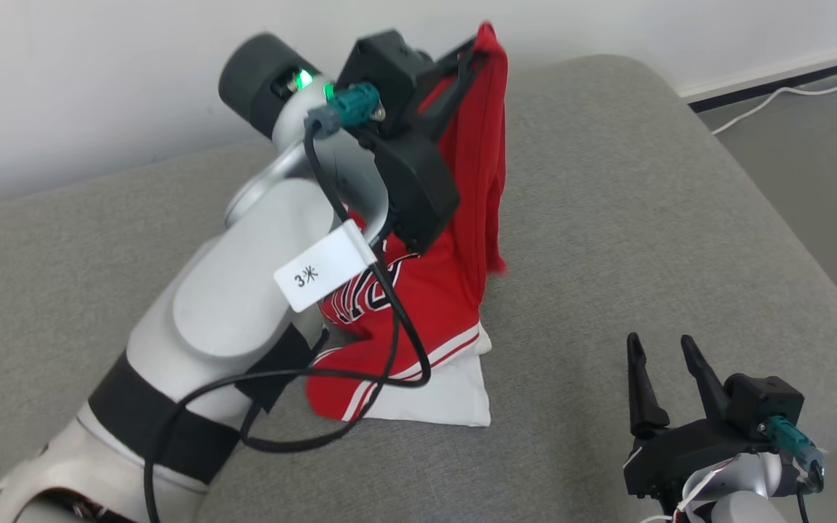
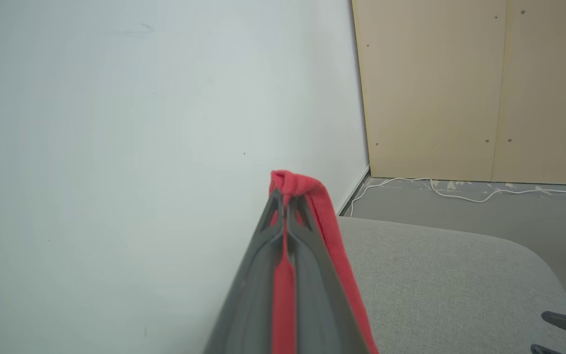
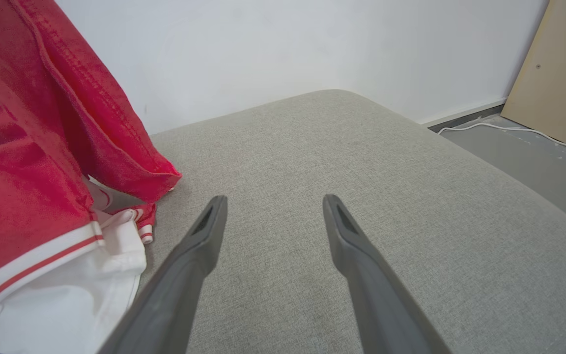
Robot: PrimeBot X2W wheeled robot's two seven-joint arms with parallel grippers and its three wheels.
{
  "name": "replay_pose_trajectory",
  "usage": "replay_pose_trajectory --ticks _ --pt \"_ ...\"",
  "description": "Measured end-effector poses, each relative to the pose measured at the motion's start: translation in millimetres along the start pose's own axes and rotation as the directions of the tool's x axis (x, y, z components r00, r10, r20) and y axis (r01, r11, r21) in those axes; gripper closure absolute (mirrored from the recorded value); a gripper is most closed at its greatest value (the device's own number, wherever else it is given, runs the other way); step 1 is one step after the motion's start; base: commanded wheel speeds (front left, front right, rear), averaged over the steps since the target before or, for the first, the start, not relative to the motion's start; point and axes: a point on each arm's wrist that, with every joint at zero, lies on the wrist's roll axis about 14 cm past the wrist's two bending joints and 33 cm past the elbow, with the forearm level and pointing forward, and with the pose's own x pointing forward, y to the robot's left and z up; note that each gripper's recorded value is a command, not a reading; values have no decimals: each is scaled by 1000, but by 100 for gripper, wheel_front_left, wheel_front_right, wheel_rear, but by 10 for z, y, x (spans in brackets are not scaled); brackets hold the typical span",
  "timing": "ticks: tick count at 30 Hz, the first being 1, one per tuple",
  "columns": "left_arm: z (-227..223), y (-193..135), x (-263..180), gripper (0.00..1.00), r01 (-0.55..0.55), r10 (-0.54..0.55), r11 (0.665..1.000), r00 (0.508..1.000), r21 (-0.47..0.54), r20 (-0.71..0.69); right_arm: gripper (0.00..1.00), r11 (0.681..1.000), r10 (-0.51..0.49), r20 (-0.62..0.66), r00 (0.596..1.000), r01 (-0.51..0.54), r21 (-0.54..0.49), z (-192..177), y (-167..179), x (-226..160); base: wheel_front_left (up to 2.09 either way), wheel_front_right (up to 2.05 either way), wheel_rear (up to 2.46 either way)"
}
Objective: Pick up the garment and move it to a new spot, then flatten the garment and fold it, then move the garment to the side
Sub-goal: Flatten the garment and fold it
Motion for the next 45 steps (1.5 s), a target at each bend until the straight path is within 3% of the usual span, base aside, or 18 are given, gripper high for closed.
replay_pose_trajectory --ticks 6,7,8,10,12,13,14,16,17,18,19,21,25,26,30,31,41,45 --pt "619 -220 195 100 85 -94 995 979 53 182 0 1000 -8 -10 1000 8 2 -20 -64 -97 0 0 0" --pt "1242 -369 214 100 124 -125 992 916 28 381 0 999 -32 6 999 32 12 25 -163 -170 0 0 0" --pt "1277 -336 266 100 91 -85 996 919 3 386 0 997 -62 13 998 61 36 18 -273 -253 0 0 0" --pt "704 -4 274 100 -25 29 999 974 -24 224 0 998 -54 1 999 54 31 -29 -249 -231 0 0 0" --pt "-30 236 106 100 -116 117 992 993 -52 18 0 1000 -17 0 1000 17 21 -30 -117 -135 0 0 0" --pt "-147 274 57 100 -132 132 989 991 -59 -11 0 1000 -9 -1 1000 9 19 -32 -91 -115 0 0 0" --pt "-1141 941 -823 100 -404 371 909 897 -104 -241 0 997 71 -9 997 -71 -1 -63 194 102 0 0 0" --pt "-1444 1086 -1259 100 -496 447 862 841 -102 -305 0 994 104 -15 994 -104 -11 -84 325 188 0 0 0" --pt "-1746 1172 -1806 100 -589 518 802 766 -94 -382 0 985 169 -26 985 -170 -10 -127 579 261 0 0 0" --pt "-1956 1271 -2423 100 -696 600 714 664 -76 -447 0 971 238 -37 971 -238 -8 -172 846 306 0 0 0" --pt "-1985 1283 -2523 100 -710 611 700 646 -68 -457 0 969 248 -38 968 -248 -9 -179 884 309 0 0 0" --pt "-2174 1223 -2999 100 -768 645 639 562 -38 -518 0 958 285 -47 957 -286 -9 -196 1026 302 0 0 0" --pt "-2256 1130 -3118 100 -785 647 618 539 -43 -540 0 956 291 -46 956 -292 -11 -189 1050 301 0 0 0" --pt "-2298 1159 -3260 100 -808 666 589 505 -29 -550 0 955 294 -56 954 -295 -11 -209 1062 299 0 0 0" --pt "-2358 1161 -3399 100 -820 674 573 475 -7 -566 0 956 292 -58 955 -293 -11 -214 1054 297 0 0 0" --pt "-2370 1154 -3389 0 -818 671 575 477 -8 -568 0 957 289 -61 955 -290 -10 -219 1045 294 0 0 0" --pt "-2433 1039 -3479 0 -828 665 561 455 -7 -591 0 959 283 -57 958 -283 -8 -196 1014 276 0 0 0" --pt "-2428 925 -3468 0 -819 655 573 469 -14 -592 0 960 281 -50 959 -281 -7 -169 1006 267 0 0 0"
